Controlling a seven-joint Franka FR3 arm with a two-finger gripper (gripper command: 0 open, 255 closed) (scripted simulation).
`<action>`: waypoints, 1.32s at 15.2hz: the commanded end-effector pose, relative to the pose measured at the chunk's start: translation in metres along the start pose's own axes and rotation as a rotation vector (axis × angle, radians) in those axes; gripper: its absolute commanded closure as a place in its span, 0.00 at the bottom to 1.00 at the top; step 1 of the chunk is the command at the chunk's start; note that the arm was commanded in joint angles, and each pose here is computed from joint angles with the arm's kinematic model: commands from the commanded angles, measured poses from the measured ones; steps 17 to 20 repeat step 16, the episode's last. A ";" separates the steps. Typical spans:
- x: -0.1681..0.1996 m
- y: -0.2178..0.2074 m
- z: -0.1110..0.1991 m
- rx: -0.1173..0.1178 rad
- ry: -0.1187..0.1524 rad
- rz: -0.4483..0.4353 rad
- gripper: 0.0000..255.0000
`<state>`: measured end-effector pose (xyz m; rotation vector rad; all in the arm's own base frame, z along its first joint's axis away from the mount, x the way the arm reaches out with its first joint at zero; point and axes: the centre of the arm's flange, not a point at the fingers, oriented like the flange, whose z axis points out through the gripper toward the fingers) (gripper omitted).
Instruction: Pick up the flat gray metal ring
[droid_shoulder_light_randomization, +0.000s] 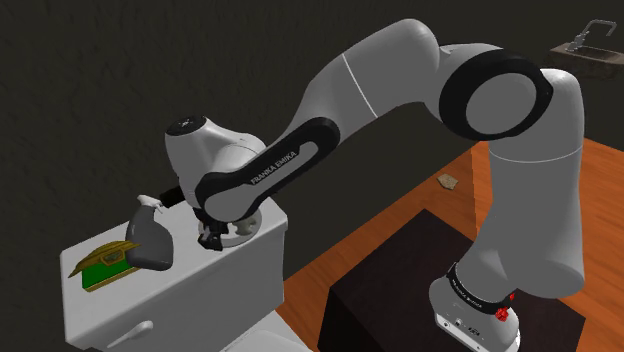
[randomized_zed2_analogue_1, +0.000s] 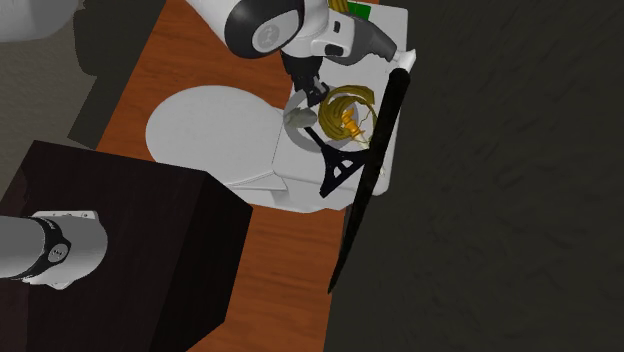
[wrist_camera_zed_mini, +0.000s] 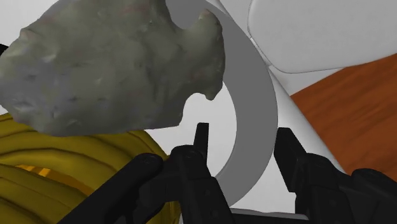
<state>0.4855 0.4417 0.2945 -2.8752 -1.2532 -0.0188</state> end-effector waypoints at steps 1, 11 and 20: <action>-0.001 0.001 -0.005 0.000 -0.005 0.002 1.00; 0.000 0.001 -0.057 0.000 -0.005 0.002 1.00; 0.000 0.001 -0.074 0.000 -0.005 0.002 1.00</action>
